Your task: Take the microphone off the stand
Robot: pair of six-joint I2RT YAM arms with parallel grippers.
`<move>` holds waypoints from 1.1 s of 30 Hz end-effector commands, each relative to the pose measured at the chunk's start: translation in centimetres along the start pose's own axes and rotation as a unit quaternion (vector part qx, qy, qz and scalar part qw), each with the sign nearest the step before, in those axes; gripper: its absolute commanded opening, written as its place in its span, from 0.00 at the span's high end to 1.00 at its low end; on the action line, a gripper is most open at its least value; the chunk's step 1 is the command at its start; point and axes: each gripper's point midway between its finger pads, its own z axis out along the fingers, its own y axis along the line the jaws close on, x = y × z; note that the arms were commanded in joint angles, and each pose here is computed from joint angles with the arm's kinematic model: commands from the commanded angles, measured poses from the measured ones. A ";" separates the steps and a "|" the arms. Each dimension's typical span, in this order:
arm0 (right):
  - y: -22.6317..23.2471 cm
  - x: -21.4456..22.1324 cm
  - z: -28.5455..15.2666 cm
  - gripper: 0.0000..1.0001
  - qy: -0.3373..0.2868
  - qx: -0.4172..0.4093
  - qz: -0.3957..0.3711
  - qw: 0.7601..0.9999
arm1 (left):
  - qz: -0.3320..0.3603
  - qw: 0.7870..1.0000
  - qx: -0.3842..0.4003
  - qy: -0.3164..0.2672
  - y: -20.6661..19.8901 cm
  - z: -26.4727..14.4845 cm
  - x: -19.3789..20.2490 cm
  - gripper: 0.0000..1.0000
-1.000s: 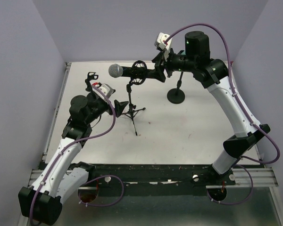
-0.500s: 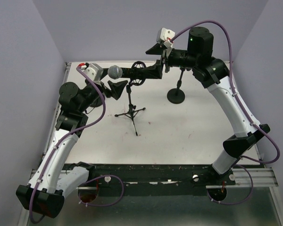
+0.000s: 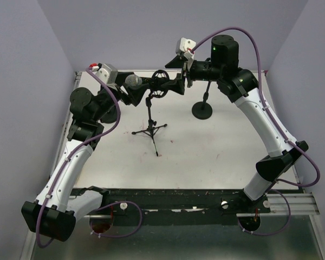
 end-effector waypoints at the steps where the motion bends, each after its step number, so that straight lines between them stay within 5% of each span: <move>1: 1.1 0.6 0.4 0.21 0.003 -0.023 -0.002 1.000 | 0.023 0.997 0.073 -0.009 -2.6 -0.4 -2.0 0.43; 9: 1.1 1.8 1.0 0.21 0.024 -0.019 -0.019 0.999 | 0.027 0.998 0.062 0.005 -1.8 -2.1 -3.4 0.87; 19: 0.3 3.1 1.6 0.21 0.043 0.001 -0.010 0.999 | -0.001 0.996 0.084 -0.014 -0.8 -4.4 -10.8 0.87; 33: 1.2 -5.4 1.1 0.14 -0.069 -0.047 -0.010 0.996 | -0.034 0.996 0.078 -0.013 1.8 -3.2 -6.8 0.96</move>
